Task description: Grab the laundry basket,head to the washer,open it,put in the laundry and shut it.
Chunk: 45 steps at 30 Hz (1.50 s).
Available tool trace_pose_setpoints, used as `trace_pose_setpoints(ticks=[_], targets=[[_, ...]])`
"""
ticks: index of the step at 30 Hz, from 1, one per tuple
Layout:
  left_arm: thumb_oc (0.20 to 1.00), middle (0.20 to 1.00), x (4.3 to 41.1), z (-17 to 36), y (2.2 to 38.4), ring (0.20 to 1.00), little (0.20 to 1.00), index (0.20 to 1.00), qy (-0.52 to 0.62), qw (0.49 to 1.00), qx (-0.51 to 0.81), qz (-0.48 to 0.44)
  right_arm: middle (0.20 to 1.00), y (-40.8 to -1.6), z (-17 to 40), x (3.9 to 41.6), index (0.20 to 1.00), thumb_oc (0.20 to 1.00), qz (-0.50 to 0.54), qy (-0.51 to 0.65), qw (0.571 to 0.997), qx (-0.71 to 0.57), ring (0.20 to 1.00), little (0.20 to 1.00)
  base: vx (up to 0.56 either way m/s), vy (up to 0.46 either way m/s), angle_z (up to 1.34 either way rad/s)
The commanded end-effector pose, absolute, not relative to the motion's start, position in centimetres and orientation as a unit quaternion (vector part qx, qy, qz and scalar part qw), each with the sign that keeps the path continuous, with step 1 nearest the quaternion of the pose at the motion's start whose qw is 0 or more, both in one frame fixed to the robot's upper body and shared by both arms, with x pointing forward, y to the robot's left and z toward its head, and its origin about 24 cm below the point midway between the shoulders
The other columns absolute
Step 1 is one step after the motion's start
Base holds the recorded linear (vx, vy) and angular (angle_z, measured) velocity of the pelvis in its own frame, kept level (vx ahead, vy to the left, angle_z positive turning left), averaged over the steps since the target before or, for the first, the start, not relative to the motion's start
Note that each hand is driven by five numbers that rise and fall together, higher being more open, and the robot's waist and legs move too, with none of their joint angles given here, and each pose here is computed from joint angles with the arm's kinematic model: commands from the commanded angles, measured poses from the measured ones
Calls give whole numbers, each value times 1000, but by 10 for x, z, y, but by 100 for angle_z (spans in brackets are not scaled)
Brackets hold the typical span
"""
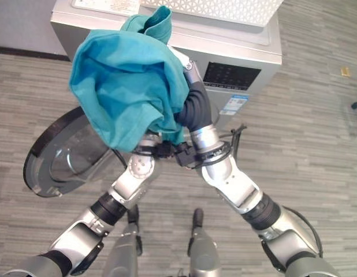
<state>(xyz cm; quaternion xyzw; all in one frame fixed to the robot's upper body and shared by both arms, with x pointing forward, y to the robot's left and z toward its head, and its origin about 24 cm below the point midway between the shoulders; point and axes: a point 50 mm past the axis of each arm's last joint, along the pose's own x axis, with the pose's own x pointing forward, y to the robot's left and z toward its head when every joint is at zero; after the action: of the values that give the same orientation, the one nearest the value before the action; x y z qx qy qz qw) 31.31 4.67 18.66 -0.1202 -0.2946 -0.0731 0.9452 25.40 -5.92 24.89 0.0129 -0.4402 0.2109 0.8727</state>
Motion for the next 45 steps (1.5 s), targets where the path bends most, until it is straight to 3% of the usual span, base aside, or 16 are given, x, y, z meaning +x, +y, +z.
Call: trace_pose_setpoints(ticks=[1,2,3,28,36,45], targets=[[200,200,305,216,48,200,200,200,-363,915,-154,-81,344,-65,275,226,344,344,228,-525,818,51,344,344,0,0,0],[200,200,305,215,49,200,200,200,-362,916,-155,-78,595,-68,273,228,595,595,215,-527,821,38,595,595,0,0,0],[200,200,305,214,49,200,200,200,-360,917,-153,-75,1000,-73,273,228,1000,1000,201,-533,821,34,1000,1000,0,0,0],[200,200,299,161,52,200,200,200,-259,944,-161,-129,1000,-138,252,238,1000,1000,-12,-524,852,6,1000,1000,0,0,0],[200,200,292,148,53,200,200,200,-235,945,-170,-149,1000,-176,244,232,1000,1000,-139,-522,841,-31,1000,1000,0,0,0],[200,200,279,124,65,200,200,200,-191,950,-184,-163,1000,-241,207,223,1000,1000,-352,-420,805,-225,1000,1000,1,0,0]])
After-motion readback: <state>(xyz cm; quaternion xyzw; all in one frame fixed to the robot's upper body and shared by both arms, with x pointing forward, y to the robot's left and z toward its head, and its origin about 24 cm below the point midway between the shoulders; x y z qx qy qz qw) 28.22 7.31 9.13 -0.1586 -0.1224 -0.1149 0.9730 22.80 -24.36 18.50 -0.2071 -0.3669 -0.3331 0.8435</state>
